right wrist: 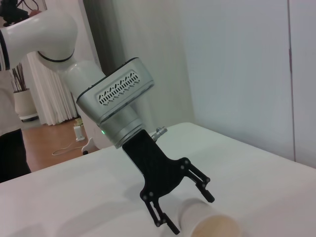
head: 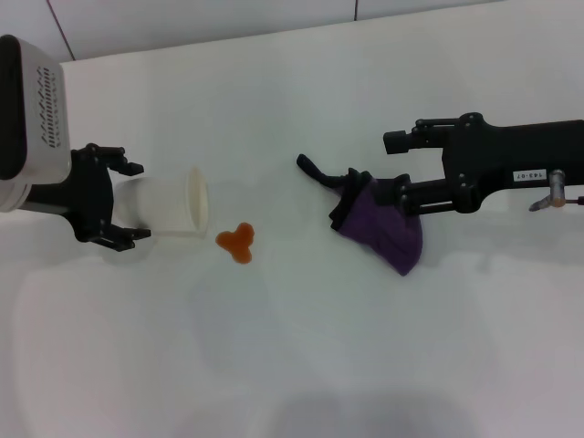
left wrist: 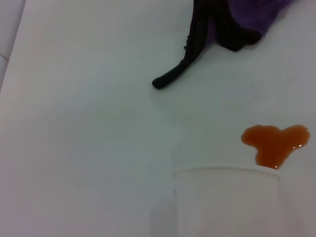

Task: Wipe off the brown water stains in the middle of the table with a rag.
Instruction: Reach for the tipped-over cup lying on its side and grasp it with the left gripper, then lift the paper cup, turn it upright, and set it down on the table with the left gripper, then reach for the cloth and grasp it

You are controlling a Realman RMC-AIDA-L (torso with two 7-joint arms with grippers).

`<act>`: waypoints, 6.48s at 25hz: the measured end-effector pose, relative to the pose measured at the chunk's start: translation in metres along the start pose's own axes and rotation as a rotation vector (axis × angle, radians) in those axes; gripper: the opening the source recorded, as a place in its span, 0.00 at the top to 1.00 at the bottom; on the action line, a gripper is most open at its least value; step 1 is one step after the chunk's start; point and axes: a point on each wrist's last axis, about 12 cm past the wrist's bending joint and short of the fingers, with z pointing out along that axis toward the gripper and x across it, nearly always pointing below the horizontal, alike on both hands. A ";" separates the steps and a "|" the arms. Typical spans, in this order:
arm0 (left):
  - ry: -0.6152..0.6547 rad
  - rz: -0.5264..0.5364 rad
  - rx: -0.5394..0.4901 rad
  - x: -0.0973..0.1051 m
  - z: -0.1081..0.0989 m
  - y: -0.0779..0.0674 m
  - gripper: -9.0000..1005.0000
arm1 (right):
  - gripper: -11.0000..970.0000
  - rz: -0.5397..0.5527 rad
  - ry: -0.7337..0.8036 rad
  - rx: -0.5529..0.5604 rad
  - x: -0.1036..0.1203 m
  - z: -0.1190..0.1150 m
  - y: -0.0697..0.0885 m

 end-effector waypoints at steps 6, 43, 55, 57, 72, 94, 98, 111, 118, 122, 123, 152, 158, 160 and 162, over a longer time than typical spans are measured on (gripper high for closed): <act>-0.002 -0.009 0.015 0.001 0.003 -0.003 0.14 | 0.21 0.005 0.002 0.000 0.000 0.000 0.000; -0.458 -0.428 -0.083 0.031 -0.026 -0.062 0.34 | 0.21 -0.026 0.032 -0.008 -0.004 0.003 -0.003; -0.548 -0.579 -0.125 0.059 -0.009 -0.115 0.34 | 0.21 -0.045 0.061 -0.039 -0.007 0.007 -0.003; -0.546 -0.580 -0.127 0.060 -0.008 -0.116 0.34 | 0.21 -0.046 0.065 -0.043 -0.006 0.007 -0.002; -0.506 -0.521 -0.202 0.059 0.019 -0.113 0.34 | 0.21 -0.044 0.092 -0.048 -0.002 0.007 -0.001; -0.513 -0.568 -0.229 0.062 0.034 -0.136 0.34 | 0.21 -0.041 0.105 -0.052 0.000 0.008 -0.001; -0.512 -0.571 -0.228 0.062 0.035 -0.138 0.34 | 0.21 -0.040 0.106 -0.051 0.001 0.008 -0.001; -0.506 -0.597 -0.223 0.064 0.035 -0.140 0.23 | 0.21 -0.042 0.107 -0.045 -0.002 0.009 -0.003; -0.536 -0.644 -0.232 0.066 0.029 -0.145 0.18 | 0.21 -0.043 0.107 -0.045 -0.002 0.008 -0.004; -0.557 -0.665 -0.247 0.072 0.019 -0.150 0.18 | 0.21 -0.045 0.107 -0.048 -0.002 0.008 -0.003; -0.563 -0.670 -0.252 0.073 0.017 -0.152 0.18 | 0.21 -0.045 0.108 -0.049 -0.002 0.008 -0.003; -0.767 -0.857 -0.320 0.095 -0.039 -0.199 0.18 | 0.21 0.099 0.194 0.050 -0.003 0.006 -0.010; -0.752 -0.834 -0.297 0.097 -0.052 -0.176 0.18 | 0.21 0.163 0.233 0.121 -0.001 0.010 -0.018; -0.746 -0.816 -0.281 0.095 -0.052 -0.167 0.18 | 0.21 0.187 0.253 0.137 0.000 0.012 -0.019; -0.743 -0.798 -0.268 0.092 -0.052 -0.159 0.18 | 0.21 0.212 0.292 0.154 0.002 0.016 -0.021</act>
